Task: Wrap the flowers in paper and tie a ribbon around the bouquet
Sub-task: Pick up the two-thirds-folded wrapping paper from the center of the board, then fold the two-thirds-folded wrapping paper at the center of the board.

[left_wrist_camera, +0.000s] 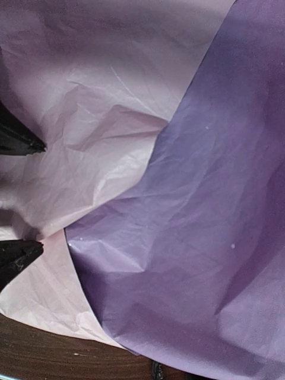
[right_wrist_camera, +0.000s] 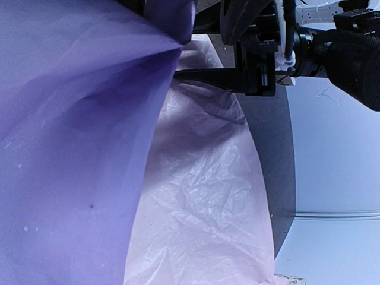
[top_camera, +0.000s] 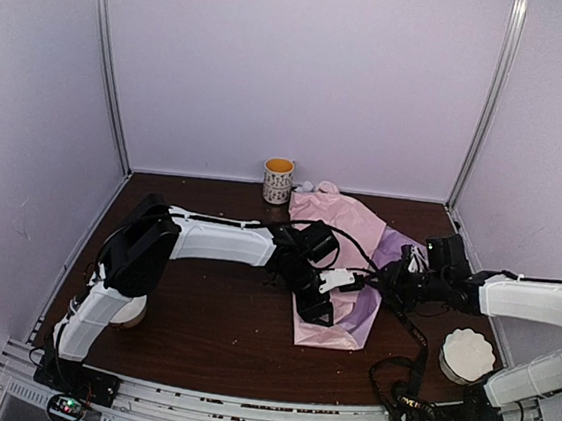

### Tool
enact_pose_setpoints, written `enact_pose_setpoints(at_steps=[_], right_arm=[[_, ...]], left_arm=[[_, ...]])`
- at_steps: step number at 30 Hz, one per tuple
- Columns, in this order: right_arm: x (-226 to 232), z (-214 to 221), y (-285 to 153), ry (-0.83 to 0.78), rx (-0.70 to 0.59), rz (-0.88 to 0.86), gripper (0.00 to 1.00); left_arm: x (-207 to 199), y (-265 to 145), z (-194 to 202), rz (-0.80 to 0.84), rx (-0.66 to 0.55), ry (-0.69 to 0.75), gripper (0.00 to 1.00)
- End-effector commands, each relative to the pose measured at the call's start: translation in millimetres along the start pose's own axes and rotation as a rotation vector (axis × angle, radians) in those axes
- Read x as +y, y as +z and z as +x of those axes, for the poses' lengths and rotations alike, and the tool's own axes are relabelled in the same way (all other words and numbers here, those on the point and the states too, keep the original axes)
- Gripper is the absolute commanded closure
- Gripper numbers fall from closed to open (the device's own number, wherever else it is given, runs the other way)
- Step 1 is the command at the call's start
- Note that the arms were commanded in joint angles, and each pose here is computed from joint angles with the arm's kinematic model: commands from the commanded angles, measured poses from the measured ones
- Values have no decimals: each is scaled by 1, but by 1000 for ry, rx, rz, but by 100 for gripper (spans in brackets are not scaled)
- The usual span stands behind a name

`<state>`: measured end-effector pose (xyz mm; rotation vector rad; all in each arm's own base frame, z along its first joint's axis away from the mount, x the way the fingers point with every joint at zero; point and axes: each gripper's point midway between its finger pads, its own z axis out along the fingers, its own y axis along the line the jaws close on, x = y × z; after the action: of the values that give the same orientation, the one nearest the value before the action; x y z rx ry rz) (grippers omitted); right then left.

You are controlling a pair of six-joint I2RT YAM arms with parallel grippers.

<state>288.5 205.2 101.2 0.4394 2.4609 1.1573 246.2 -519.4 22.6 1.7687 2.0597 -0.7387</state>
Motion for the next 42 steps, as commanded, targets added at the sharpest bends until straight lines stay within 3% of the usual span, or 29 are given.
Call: enact_pose_setpoints(at_steps=[1, 6, 11, 17, 24, 27, 34, 42], right_arm=[[4, 10, 0, 4, -21, -9, 57], [-21, 19, -3, 48, -51, 50, 61], [-32, 11, -11, 11, -98, 140, 82], [-23, -18, -30, -91, -206, 261, 100], [46, -37, -18, -251, -215, 83, 100], [55, -33, -2, -288, -156, 57, 100], [26, -18, 26, -333, -67, 287, 98], [60, 8, 48, -418, 11, 121, 85]], left_arm=[[3, 24, 51, 12, 148, -72, 48], [3, 24, 53, 13, 151, -68, 48], [2, 22, 53, 10, 155, -70, 48], [2, 23, 54, 6, 157, -71, 48], [-2, 22, 52, 17, 145, -64, 48], [-2, 18, 52, 12, 136, -59, 47], [-1, 11, 46, 15, 95, -63, 41], [7, -21, 25, 177, -127, -147, 40]])
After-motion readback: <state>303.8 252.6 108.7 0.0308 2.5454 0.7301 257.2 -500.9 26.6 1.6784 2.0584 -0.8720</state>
